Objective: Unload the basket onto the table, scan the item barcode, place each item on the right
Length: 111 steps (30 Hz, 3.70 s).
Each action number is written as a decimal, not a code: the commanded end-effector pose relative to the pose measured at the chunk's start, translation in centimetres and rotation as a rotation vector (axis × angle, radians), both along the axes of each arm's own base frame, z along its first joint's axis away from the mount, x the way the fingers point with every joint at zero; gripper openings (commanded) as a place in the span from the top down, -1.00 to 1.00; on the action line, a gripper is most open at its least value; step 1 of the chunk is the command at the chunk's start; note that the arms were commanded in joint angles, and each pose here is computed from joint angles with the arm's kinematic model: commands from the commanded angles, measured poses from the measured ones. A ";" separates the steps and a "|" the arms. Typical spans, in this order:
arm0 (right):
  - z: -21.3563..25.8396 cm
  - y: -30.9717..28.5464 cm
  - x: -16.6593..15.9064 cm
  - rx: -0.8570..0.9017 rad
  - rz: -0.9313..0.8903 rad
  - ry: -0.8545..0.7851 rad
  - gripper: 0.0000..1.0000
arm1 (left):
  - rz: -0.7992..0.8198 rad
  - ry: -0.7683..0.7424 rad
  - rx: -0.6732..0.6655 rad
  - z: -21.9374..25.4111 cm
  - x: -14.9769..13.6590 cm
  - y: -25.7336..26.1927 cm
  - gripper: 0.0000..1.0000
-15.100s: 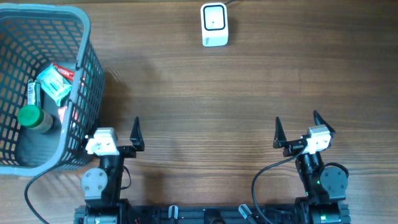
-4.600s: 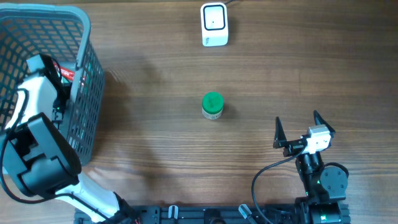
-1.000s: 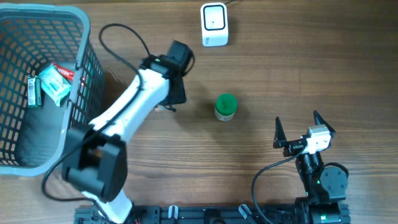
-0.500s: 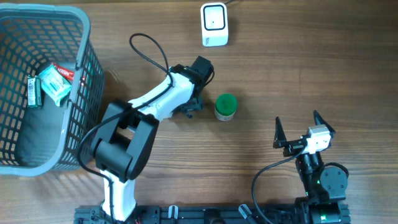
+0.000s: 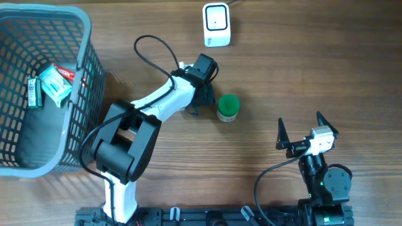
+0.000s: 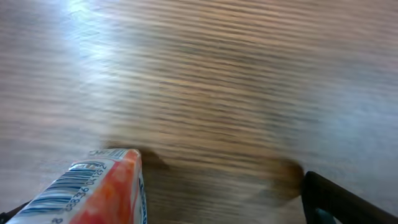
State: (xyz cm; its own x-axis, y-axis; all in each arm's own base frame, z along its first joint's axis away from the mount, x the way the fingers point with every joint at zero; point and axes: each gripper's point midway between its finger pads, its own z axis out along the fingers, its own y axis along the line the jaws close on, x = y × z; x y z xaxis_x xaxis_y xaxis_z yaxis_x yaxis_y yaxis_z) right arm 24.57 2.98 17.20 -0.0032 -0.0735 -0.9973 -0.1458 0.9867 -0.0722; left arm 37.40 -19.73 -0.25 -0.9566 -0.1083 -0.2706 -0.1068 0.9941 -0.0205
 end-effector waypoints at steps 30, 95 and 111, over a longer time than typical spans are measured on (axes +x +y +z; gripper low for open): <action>0.1 -0.1 0.0 -0.005 -0.006 -0.005 -1.00 | -0.006 0.078 0.246 -1.6 -3.4 5.7 0.50; 0.1 -0.1 0.0 -0.005 -0.006 -0.005 -1.00 | 0.312 -0.090 -0.429 4.3 -0.4 -2.2 0.92; 0.1 -0.1 0.0 -0.005 -0.006 -0.005 -0.99 | 0.300 -0.649 0.026 30.2 2.4 9.1 -1.00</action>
